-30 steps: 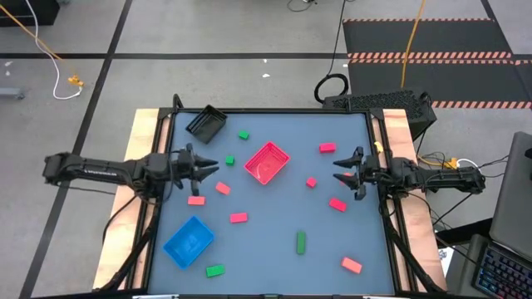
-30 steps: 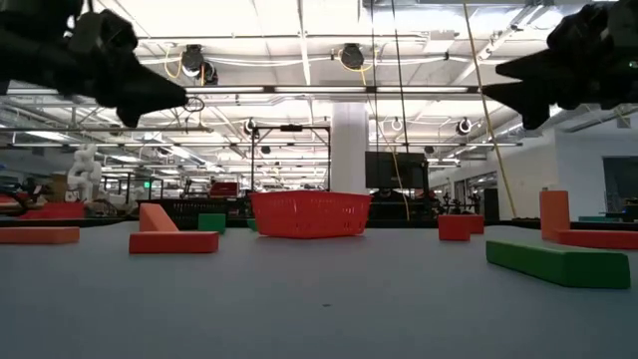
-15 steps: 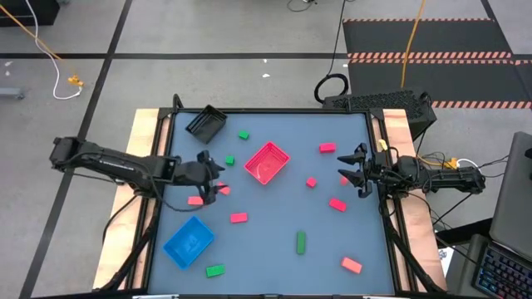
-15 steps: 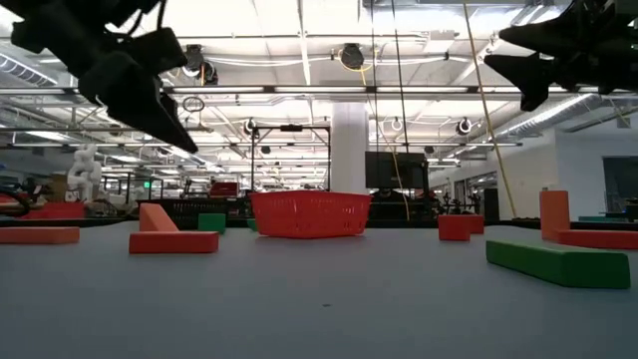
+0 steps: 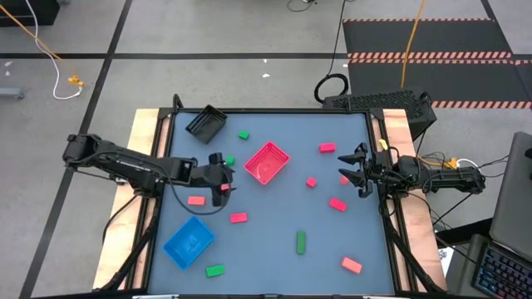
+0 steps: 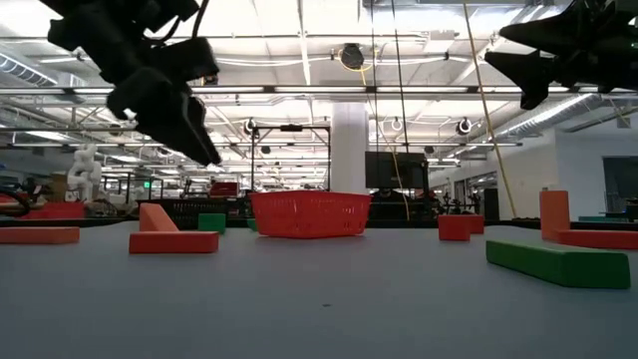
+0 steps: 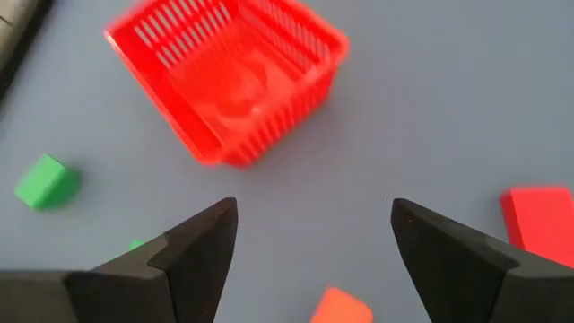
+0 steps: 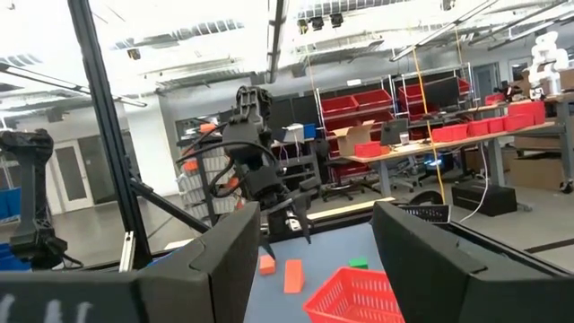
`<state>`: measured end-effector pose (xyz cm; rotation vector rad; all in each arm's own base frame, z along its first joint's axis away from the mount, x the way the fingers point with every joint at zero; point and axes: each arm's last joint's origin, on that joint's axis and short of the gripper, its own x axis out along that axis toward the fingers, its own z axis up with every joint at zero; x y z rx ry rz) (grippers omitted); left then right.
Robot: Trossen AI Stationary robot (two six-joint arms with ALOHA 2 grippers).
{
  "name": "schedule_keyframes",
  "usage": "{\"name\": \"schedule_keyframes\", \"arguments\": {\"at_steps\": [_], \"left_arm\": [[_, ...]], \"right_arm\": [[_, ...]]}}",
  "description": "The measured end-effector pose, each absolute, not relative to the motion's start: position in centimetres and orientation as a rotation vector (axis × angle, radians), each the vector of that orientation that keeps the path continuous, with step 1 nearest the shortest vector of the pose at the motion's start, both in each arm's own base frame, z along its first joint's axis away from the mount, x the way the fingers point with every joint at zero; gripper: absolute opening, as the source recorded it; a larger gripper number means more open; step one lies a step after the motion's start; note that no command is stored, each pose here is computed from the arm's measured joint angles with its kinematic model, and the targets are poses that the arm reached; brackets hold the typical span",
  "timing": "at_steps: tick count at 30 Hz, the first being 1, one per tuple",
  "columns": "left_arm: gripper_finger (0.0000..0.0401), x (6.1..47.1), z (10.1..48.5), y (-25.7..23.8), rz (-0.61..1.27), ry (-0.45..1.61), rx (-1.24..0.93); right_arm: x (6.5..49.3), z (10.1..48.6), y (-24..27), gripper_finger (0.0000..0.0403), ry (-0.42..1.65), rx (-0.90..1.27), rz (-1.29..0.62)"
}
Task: Sort & place blocks by color
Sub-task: Put the orange block into the black bin
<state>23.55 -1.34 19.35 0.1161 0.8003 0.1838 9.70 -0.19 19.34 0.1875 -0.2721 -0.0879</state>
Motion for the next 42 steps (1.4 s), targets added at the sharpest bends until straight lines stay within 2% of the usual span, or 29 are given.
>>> {"name": "schedule_keyframes", "arguments": {"at_steps": [8, 23, 28, 31, 36, 42], "left_arm": [[0.0294, 24.8, 20.8, -1.2, 0.230, 0.605, 0.103], [0.0294, 24.7, 20.7, -1.0, 0.303, 0.610, 0.114], [0.0294, 24.8, 21.0, -0.4, 0.328, 0.582, 0.114], [0.0294, 25.0, 21.4, 0.1, 0.342, 0.574, 0.092], [0.0294, 25.8, 23.4, 1.0, 0.345, 0.519, 0.056], [0.0294, 26.9, 27.2, 2.6, 0.403, 0.409, 0.015]], "right_arm": [[9.7, 19.3, -0.2, 0.0210, -0.272, 0.189, -0.088], [9.7, 19.4, -0.3, 0.0210, -0.282, 0.168, -0.122], [9.1, 20.9, -0.7, 0.0210, -0.435, 0.075, -0.280], [9.5, 20.6, -0.8, 0.0210, -0.359, -0.006, -0.351], [10.2, 24.8, -1.0, 0.0210, -0.359, -0.083, -0.436], [14.6, 27.4, -1.0, 0.0210, -0.128, -0.116, -0.443]]}}
